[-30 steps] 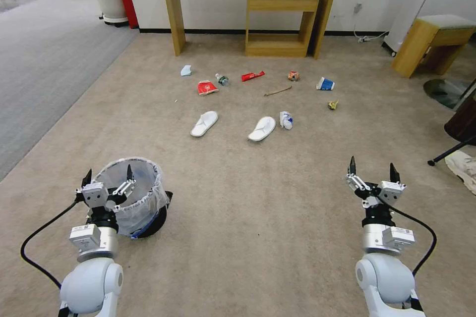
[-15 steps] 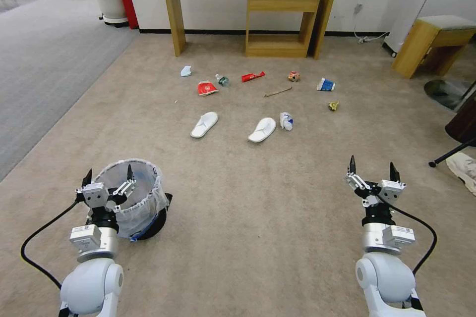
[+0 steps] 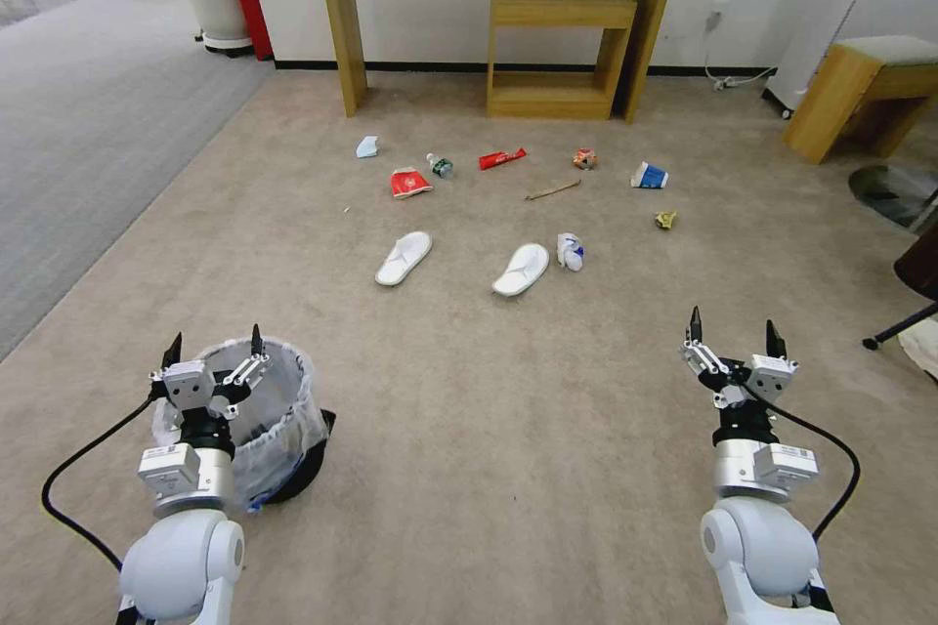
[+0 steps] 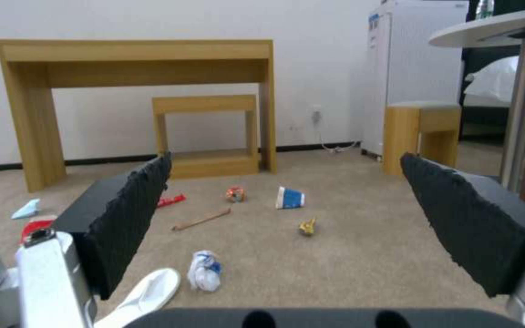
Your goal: Pick up the trash bin and place the garbage on the floor into it.
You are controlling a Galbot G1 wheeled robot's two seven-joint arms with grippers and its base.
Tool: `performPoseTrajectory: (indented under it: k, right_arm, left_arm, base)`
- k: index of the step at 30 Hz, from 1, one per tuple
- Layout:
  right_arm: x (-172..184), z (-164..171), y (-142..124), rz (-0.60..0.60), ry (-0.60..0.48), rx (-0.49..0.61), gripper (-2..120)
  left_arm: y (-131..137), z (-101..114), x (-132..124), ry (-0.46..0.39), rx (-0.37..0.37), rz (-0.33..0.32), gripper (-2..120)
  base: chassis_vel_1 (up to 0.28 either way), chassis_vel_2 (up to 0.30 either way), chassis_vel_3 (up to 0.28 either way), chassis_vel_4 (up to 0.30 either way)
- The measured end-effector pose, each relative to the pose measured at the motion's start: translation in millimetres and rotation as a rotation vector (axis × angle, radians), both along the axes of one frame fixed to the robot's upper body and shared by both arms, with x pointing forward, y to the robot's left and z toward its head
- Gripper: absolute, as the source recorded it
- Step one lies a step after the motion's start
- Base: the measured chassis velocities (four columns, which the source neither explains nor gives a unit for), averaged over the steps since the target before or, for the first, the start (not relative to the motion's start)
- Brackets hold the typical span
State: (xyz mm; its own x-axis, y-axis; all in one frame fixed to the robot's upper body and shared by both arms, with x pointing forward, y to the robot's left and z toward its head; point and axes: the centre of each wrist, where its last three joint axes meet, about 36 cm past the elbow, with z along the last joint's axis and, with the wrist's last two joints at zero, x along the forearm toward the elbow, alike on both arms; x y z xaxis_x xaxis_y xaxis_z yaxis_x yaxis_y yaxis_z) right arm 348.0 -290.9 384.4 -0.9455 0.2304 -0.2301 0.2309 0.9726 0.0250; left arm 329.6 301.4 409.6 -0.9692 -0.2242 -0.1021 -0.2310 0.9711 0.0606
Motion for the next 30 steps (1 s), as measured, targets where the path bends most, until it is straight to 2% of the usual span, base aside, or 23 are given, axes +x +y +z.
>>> performPoseTrajectory:
  k: [17,30]
  right_arm:
    - [4.3,-3.4,1.8,0.000,-0.006,0.013,98]
    - [4.3,-5.1,2.6,0.002,-0.025,0.019,100]
  left_arm:
    - [0.2,-3.9,2.5,0.002,0.000,-0.001,100]
    - [-1.4,-8.1,4.3,0.006,0.000,-0.002,100]
  base:
    - [-0.165,0.167,0.165,-0.169]
    - [-0.020,0.028,0.031,-0.034]
